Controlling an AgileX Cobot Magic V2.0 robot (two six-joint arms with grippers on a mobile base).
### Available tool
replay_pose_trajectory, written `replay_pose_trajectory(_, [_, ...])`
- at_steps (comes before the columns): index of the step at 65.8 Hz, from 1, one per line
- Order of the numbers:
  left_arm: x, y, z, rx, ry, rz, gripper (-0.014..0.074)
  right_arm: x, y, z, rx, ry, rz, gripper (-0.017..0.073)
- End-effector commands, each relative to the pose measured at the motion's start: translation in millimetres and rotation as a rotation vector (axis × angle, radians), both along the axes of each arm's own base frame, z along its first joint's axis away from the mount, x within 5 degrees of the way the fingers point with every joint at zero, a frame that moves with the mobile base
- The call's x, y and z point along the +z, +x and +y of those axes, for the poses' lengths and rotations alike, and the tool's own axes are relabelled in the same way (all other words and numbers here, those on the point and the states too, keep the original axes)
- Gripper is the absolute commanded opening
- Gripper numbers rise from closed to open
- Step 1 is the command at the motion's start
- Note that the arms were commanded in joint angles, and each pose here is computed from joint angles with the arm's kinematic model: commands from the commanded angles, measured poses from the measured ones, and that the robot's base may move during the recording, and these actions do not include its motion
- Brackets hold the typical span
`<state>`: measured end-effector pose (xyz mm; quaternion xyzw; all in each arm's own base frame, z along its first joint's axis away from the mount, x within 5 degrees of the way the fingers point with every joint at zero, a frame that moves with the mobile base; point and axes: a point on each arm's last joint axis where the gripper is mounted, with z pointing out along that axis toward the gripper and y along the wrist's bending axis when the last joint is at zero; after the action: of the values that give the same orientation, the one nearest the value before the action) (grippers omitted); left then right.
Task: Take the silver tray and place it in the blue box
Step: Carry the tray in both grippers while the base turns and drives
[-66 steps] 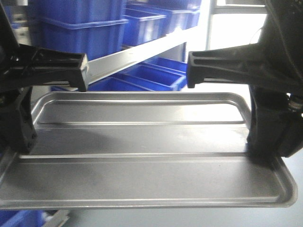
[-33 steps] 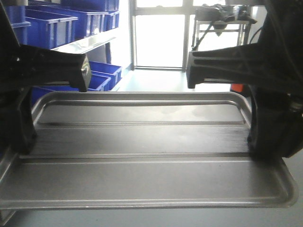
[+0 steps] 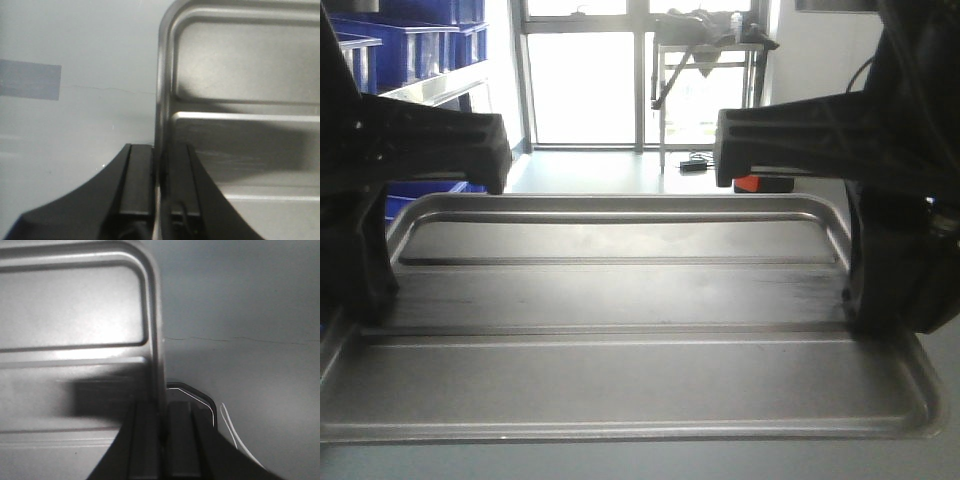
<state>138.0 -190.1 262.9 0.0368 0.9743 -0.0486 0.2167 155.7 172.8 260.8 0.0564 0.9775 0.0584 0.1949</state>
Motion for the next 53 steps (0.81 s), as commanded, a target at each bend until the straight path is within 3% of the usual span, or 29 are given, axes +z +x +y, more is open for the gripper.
replay_pose_trajectory(1, [16.7,-2.0,-5.5,-0.028,-0.103,-0.049,-0.0013,18.1,3.4,3.7,0.023,0.088,-0.087,0.0056])
replay_pose_trajectory(53, [16.7,-2.0,-5.5,-0.028,-0.103,-0.049,-0.0013,18.1,3.4,3.7,0.023,0.088,-0.087,0.0056])
